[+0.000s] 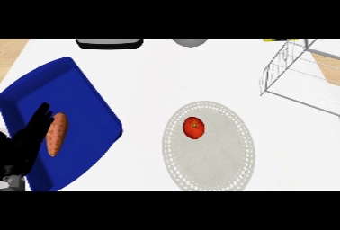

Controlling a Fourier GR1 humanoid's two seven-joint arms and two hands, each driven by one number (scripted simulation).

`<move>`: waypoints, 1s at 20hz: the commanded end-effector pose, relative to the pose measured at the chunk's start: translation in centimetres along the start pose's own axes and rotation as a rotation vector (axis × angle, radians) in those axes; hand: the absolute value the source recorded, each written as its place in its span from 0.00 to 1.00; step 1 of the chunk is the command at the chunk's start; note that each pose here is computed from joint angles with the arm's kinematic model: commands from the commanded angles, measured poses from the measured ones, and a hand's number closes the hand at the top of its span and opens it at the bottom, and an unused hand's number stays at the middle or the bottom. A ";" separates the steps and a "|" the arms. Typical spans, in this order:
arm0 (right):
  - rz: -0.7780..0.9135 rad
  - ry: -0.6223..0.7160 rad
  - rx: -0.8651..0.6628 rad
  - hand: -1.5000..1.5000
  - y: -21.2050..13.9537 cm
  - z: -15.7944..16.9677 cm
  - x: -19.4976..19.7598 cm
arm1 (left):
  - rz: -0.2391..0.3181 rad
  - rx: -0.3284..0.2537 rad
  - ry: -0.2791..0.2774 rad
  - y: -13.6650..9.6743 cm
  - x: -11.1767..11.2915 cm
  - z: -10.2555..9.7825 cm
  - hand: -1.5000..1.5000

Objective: Pick the pear from the placemat and place it in the tiered shelf

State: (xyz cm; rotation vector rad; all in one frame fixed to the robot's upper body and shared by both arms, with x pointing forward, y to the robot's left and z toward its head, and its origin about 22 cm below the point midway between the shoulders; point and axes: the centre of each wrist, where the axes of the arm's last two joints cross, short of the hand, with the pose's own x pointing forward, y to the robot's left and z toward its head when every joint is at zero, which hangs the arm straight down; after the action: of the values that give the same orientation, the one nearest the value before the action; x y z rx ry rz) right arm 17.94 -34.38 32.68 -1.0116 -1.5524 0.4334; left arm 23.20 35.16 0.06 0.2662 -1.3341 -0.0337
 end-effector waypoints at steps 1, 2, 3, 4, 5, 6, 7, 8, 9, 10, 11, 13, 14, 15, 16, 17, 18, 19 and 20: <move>0.144 0.026 -0.095 1.00 -1.8 -0.7 1.8 | -0.001 -0.014 0.017 -1.2 0.0 -0.1 0.50; 0.145 0.054 -0.080 1.00 -2.6 -1.6 0.9 | 0.010 -0.023 0.001 0.0 0.8 -0.1 0.50; 0.162 0.045 -0.091 1.00 -2.8 -1.7 0.9 | -0.008 -0.014 0.001 -1.6 0.9 -0.9 0.50; 0.174 0.050 -0.084 1.00 -2.1 -2.0 1.9 | 0.003 -0.037 0.005 -2.2 1.1 0.0 0.50; 0.159 0.070 -0.100 1.00 -3.9 -3.8 1.9 | -0.001 -0.027 -0.017 -0.7 0.2 -0.4 0.50; 0.164 0.066 -0.067 1.00 -4.5 -3.2 1.5 | 0.001 -0.029 -0.003 0.8 -0.2 1.3 0.50; 0.186 0.057 -0.082 1.00 -4.6 -3.0 2.0 | -0.012 -0.023 0.015 -0.9 -0.5 0.2 0.50; 0.210 0.063 -0.081 1.00 -4.6 -4.4 2.3 | -0.005 -0.019 0.001 -0.9 0.4 -0.5 0.50; 0.210 0.061 -0.067 1.00 -3.1 -4.8 0.1 | -0.008 -0.018 -0.001 -0.5 0.3 -0.6 0.50; 0.217 0.058 -0.080 1.00 -2.3 -5.0 1.8 | 0.006 -0.029 0.009 -1.1 -0.1 1.3 0.50; 0.156 0.062 -0.090 1.00 -3.4 -5.2 1.0 | -0.020 -0.015 0.000 0.7 -0.5 -0.1 0.50; 0.207 0.095 -0.123 1.00 -3.3 -6.7 1.2 | -0.001 -0.019 0.003 -1.1 -0.6 1.0 0.50; 0.246 0.102 -0.113 1.00 -2.7 -7.5 -0.6 | 0.001 -0.024 -0.012 0.1 2.4 -1.3 0.50; 0.232 0.104 -0.119 1.00 -2.3 -7.5 0.3 | -0.012 -0.036 -0.011 -0.5 0.2 0.0 0.50; 0.263 0.089 -0.131 1.00 -1.6 -7.9 -1.3 | 0.005 -0.016 0.008 -0.2 0.0 0.2 0.50; 0.280 0.095 -0.129 1.00 -1.6 -8.8 -1.1 | 0.005 -0.031 -0.014 -1.7 1.0 0.2 0.50; 0.296 0.125 -0.137 1.00 -1.8 -9.9 0.2 | -0.021 -0.044 -0.019 -0.1 2.3 -1.3 0.50; 0.308 0.116 -0.126 1.00 -1.4 -9.9 -3.1 | -0.001 -0.028 0.003 -2.6 -0.2 -0.3 0.50; 0.309 0.118 -0.141 1.00 -1.6 -10.3 -2.5 | -0.004 -0.036 -0.006 0.6 0.2 0.8 0.50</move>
State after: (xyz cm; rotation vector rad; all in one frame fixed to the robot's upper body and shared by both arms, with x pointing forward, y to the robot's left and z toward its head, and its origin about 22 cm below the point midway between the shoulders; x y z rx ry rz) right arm 25.25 -38.60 35.82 -1.3245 -1.3703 0.4600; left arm 23.53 34.46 0.44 0.2439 -1.3391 -0.0582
